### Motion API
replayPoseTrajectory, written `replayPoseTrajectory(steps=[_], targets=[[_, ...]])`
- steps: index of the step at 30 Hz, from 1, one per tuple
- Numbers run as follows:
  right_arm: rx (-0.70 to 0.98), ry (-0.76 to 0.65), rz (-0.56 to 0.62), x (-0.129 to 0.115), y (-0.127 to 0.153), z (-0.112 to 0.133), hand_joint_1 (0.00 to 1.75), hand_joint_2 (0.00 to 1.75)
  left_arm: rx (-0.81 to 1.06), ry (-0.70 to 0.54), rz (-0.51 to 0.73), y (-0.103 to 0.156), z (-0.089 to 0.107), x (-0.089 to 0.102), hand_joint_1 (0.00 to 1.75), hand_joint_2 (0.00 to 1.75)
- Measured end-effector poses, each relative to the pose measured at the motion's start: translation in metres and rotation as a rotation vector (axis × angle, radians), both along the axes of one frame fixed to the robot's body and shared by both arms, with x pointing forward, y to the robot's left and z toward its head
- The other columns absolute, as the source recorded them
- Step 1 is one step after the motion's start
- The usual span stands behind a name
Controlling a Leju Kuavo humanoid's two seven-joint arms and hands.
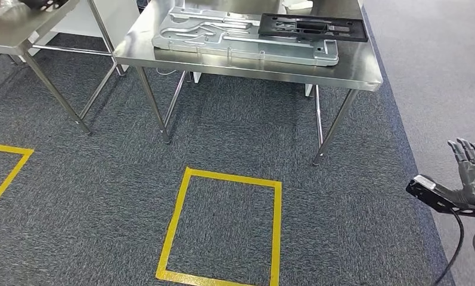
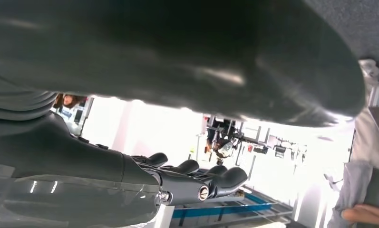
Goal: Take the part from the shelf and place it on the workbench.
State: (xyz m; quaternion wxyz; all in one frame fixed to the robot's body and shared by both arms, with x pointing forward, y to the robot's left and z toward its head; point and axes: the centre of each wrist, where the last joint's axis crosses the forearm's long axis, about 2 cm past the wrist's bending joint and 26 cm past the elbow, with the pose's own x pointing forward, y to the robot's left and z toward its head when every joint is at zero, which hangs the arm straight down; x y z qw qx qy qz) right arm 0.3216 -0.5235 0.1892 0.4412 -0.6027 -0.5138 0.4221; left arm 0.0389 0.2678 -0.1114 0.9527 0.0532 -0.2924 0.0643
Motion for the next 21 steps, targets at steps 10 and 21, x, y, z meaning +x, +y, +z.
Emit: replayPoseTrajectory(steps=[10, 21], targets=[[0.017, 0.009, 0.017, 0.019, 0.008, 0.001, 0.0, 0.0, -0.003, 0.004, 0.023, 0.0, 0.0, -0.002, 0.0, 0.0], [0.03, 0.023, 0.027, 0.023, 0.009, -0.004, 0.0, 0.0, -0.017, 0.004, 0.051, 0.0, 0.0, -0.002, 0.0, 0.0]])
